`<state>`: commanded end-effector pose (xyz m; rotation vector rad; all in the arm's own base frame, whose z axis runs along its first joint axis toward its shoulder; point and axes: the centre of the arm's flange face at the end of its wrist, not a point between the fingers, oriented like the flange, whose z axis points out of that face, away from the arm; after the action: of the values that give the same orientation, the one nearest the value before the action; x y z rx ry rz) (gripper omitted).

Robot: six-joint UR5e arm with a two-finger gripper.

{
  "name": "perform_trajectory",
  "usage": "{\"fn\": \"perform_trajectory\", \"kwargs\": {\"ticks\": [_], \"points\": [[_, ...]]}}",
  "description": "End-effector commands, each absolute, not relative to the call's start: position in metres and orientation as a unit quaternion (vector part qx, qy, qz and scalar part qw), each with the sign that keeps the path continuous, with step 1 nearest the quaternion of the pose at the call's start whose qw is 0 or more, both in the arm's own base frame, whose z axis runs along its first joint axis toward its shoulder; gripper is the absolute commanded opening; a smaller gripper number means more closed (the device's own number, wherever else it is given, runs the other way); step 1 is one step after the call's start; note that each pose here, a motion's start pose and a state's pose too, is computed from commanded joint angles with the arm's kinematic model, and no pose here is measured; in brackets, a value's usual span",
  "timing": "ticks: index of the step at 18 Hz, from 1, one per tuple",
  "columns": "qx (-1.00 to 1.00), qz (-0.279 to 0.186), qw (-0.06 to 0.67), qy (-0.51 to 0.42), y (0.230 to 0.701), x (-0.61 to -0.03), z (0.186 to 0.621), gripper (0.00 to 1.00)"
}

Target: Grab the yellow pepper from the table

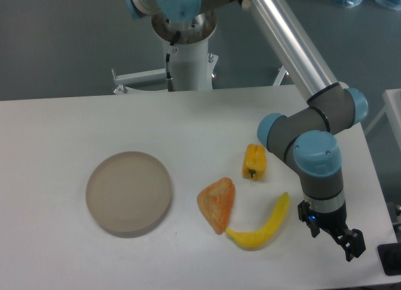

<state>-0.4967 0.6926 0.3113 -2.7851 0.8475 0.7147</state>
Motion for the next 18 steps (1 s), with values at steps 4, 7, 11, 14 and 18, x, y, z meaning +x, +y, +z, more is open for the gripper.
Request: {"fn": "perform_trajectory", "kwargs": {"ticks": [4,7,11,14,18], "points": [[-0.927,0.236,0.071,0.282,0.691,-0.497,0.309,1.00],[-0.928,0.233,0.069,0.281,0.687,-0.491,0.312,1.00],[-0.930,0.227,0.068,0.280,0.666,-0.485,0.332,1.00],[-0.935,0.221,0.065,0.269,0.643,-0.483,0.342,1.00],[-0.943,0.202,0.076,0.255,0.600,-0.482,0.362,1.00]]}}
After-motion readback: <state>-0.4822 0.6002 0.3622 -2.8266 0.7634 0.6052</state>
